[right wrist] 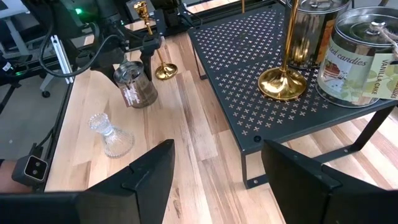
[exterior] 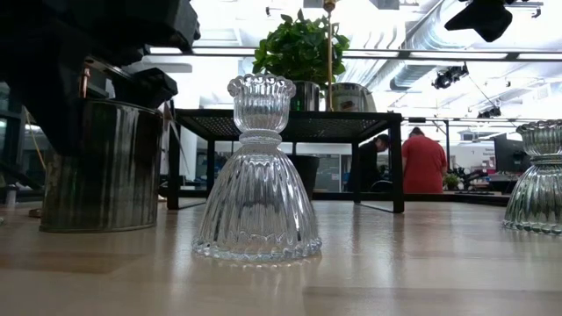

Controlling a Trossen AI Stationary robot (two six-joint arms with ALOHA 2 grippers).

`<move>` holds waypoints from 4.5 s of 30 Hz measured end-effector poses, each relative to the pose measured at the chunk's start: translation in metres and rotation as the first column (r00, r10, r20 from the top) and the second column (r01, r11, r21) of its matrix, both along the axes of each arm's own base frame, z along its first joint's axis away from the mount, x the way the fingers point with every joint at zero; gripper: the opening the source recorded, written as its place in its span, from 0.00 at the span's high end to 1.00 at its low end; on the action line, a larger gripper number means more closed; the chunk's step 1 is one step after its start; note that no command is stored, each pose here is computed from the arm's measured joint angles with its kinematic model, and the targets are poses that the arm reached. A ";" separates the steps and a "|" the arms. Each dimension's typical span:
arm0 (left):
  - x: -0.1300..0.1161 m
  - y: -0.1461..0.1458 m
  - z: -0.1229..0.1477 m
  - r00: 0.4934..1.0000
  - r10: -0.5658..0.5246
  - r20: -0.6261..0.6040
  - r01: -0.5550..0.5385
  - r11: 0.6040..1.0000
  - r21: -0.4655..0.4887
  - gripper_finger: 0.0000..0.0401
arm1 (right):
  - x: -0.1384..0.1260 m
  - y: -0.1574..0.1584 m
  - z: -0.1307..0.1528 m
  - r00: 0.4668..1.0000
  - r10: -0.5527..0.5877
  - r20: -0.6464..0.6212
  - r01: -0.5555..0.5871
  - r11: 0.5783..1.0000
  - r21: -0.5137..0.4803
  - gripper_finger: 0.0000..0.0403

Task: Pick & Place candle stick holders
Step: Put the silver scented candle on the shelf aligned with the other silver scented candles

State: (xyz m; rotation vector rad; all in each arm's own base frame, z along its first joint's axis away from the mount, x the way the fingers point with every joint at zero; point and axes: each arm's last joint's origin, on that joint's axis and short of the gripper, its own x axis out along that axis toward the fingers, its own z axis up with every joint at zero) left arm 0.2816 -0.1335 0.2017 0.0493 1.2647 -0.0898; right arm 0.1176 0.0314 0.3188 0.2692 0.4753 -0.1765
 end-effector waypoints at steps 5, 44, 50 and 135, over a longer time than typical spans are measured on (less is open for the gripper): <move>0.001 0.000 0.000 0.999 0.037 0.011 -0.036 0.999 -0.012 0.13 | 0.000 0.000 0.000 1.000 0.000 -0.001 0.000 1.000 0.000 0.42; 0.028 0.106 0.165 0.838 0.539 0.087 -0.539 0.842 -0.029 0.13 | 0.000 0.000 0.000 1.000 0.000 -0.001 0.000 1.000 0.000 0.42; 0.029 0.134 0.166 0.793 0.599 0.111 -0.603 0.798 0.008 0.13 | 0.000 0.000 0.000 1.000 0.000 -0.001 0.000 1.000 0.000 0.42; 0.049 0.247 0.144 0.470 0.860 0.200 -0.873 0.486 -0.041 0.04 | 0.000 0.000 0.000 1.000 0.000 0.000 0.000 1.000 0.000 0.42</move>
